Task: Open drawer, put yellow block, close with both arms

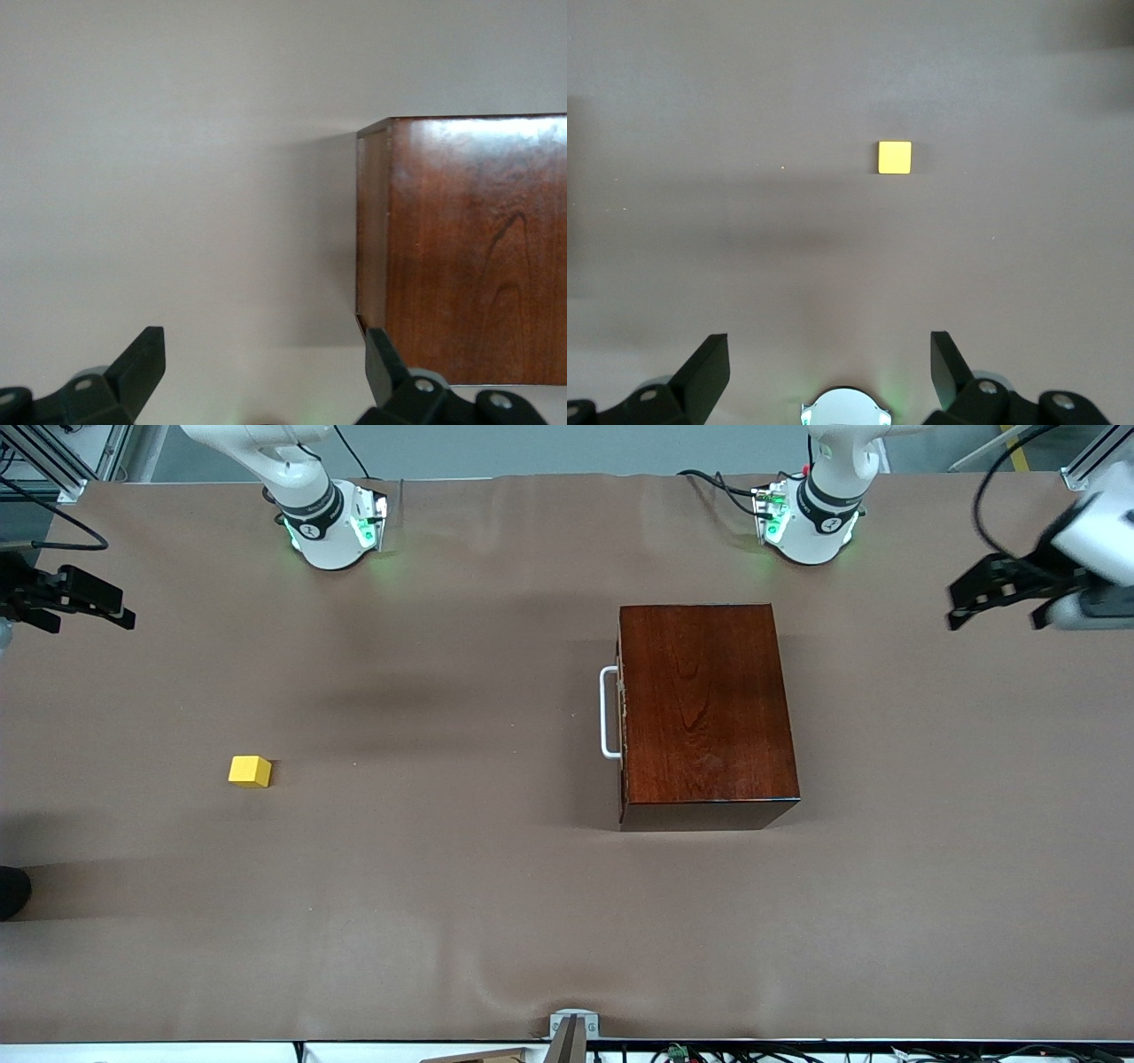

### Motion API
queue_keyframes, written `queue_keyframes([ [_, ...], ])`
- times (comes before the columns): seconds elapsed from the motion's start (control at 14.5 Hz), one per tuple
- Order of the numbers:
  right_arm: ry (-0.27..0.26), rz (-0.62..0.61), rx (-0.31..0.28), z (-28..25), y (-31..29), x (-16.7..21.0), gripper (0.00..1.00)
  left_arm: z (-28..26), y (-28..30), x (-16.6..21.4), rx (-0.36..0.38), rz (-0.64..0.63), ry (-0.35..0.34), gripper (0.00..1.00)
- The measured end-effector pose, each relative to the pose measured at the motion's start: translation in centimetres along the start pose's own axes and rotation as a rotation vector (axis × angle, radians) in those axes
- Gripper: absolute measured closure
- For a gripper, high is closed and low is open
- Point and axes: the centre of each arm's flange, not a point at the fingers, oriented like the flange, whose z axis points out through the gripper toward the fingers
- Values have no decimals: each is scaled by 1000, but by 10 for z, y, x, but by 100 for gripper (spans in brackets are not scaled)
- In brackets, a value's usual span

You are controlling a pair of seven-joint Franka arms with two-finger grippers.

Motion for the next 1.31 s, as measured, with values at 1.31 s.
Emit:
queue_keyframes([
  [1.31, -3, 6, 1, 1, 3, 0, 0, 213, 445, -30, 161, -78, 24, 0],
])
